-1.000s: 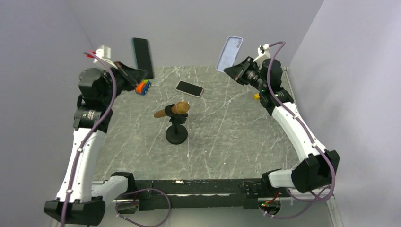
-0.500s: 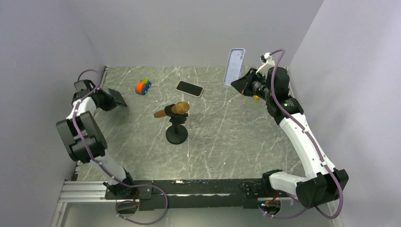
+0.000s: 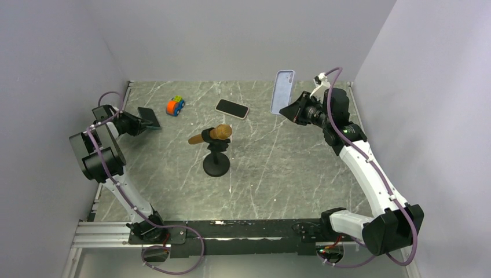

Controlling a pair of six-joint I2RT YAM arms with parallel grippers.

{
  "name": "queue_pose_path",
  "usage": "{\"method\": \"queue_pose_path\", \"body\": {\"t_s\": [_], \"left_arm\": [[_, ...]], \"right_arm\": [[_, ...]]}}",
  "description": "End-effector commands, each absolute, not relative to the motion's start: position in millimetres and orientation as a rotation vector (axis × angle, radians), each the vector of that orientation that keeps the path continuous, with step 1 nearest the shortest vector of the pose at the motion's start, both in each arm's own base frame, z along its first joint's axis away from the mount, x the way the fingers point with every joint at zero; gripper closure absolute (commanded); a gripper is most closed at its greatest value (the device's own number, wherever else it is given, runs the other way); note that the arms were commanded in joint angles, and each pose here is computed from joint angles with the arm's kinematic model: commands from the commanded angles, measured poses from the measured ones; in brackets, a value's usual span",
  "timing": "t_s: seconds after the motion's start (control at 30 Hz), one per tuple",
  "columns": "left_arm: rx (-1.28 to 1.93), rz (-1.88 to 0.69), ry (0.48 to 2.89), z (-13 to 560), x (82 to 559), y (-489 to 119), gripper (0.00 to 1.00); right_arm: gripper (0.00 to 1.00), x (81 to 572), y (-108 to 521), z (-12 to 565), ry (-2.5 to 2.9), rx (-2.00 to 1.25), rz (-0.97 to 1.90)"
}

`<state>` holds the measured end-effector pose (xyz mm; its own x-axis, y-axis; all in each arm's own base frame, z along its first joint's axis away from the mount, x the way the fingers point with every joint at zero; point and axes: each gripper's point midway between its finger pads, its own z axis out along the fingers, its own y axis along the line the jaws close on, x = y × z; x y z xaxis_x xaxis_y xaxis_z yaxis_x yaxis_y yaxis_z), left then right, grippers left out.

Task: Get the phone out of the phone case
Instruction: Place the phone at the center of the board, then place the phone case at the center of the board.

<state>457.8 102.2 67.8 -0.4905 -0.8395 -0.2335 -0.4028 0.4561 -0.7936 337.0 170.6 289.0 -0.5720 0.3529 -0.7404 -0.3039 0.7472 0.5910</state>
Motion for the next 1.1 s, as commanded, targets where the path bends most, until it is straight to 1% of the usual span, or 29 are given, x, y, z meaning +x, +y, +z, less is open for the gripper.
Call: {"method": "queue_pose_path", "body": {"t_s": [0.0,0.1,0.17,0.2,0.33,0.37,0.47,0.5,0.53,0.57,0.6,0.67,0.77,0.83,1.07], "left_arm": [[-0.963,-0.908,2.062,78.6,471.2,100.7,0.89],[-0.972,-0.913,2.106,69.2,469.9,94.8,0.89],[-0.99,-0.899,2.129,62.4,467.3,93.0,0.86],[-1.004,-0.89,2.141,59.7,465.3,92.9,0.83],[-1.051,-0.838,2.18,57.9,458.2,92.9,0.63],[-1.059,-0.824,2.19,58.7,457.0,93.5,0.59],[-1.094,-0.789,2.213,61.1,453.0,95.6,0.53],[-1.104,-0.769,2.218,63.3,451.3,96.9,0.49],[-1.124,-0.741,2.222,65.1,449.0,99.4,0.4],[-1.142,-0.714,2.224,68.6,446.7,101.7,0.28],[-1.159,-0.686,2.228,71.3,444.4,103.5,0.13],[-1.191,-0.627,2.229,78.5,439.3,109.2,0.02],[-1.218,-0.58,2.213,95.4,434.0,112.9,0.0],[-1.197,-0.604,2.171,111.6,434.3,109.5,0.01],[-0.994,-0.763,2.096,168.0,438.4,61.5,0.0]], "right_arm": [[1.0,335.1,173.3,328.5,1.858,0.008,0.924],[1.0,334.4,171.3,332.1,1.851,0.014,0.914],[1.0,334.3,169.3,332.8,1.851,0.018,0.903],[1.0,335.1,167.6,332.3,1.856,0.024,0.891],[1.0,335.8,162.0,325.3,1.893,0.031,0.85],[1.0,336.5,160.3,322.9,1.902,0.035,0.838],[1.0,339.9,155.0,313.3,1.927,0.058,0.804],[1.0,342.2,152.4,307.1,1.943,0.075,0.79],[1.0,344.6,149.3,301.6,1.956,0.097,0.775],[1.0,347.3,146.3,294.4,1.974,0.118,0.767],[1.0,350.2,142.5,286.0,1.996,0.143,0.759],[1.0,356.9,129.8,270.6,2.036,0.216,0.738],[1.0,363.2,106.3,244.1,2.088,0.331,0.699],[1.0,365.3,86.0,224.9,2.117,0.423,0.668],[1.0,349.3,28.1,156.1,2.153,0.729,0.78]]}}
